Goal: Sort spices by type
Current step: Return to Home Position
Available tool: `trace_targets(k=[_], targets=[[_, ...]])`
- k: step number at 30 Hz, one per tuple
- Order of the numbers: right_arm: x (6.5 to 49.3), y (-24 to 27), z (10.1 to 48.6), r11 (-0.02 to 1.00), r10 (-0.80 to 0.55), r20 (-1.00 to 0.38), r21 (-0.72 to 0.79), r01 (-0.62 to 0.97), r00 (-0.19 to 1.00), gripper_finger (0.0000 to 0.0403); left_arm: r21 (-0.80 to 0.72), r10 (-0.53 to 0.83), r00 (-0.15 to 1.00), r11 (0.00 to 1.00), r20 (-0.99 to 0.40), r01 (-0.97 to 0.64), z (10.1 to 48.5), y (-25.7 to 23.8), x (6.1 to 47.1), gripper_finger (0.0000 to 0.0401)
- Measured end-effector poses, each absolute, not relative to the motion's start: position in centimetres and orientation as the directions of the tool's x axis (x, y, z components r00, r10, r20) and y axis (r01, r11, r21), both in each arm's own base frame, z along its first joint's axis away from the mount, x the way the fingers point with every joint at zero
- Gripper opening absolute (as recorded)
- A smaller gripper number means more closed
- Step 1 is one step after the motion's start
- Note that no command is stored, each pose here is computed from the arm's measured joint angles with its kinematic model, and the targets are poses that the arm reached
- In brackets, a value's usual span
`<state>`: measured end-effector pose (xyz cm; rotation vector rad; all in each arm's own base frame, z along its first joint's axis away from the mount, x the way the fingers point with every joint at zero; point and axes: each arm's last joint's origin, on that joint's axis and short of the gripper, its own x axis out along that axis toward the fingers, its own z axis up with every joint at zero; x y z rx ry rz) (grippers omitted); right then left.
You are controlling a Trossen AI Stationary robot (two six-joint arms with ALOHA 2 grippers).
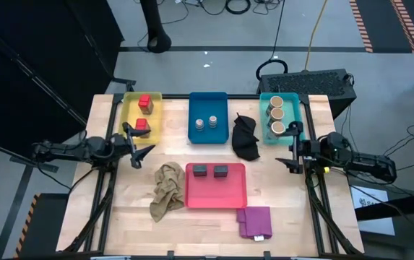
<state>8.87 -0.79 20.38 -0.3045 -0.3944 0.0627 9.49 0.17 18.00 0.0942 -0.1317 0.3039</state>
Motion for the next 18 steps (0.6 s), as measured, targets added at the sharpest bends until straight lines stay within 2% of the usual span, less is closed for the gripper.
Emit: trace_targets(k=[5, 13, 18], targets=[[8.83, -0.85, 20.50, 0.952, 0.102, 0.381, -0.305, 0.021, 0.919, 0.0364, 0.044, 0.291, 0.950, 0.954, 0.111, -0.298, 17.67, 0.17, 9.53, 0.0311], [9.06, -0.89, 19.92, 0.985, 0.095, 0.323, -0.168, -0.042, 0.942, 0.0364, 0.044, 0.292, 0.950, 0.954, 0.109, -0.298, 17.63, 0.17, 9.54, 0.0311], [9.13, -0.91, 19.70, 0.988, 0.093, 0.301, -0.143, -0.052, 0.949, 0.0364, 0.044, 0.292, 0.950, 0.954, 0.109, -0.298, 17.63, 0.17, 9.54, 0.0311]])
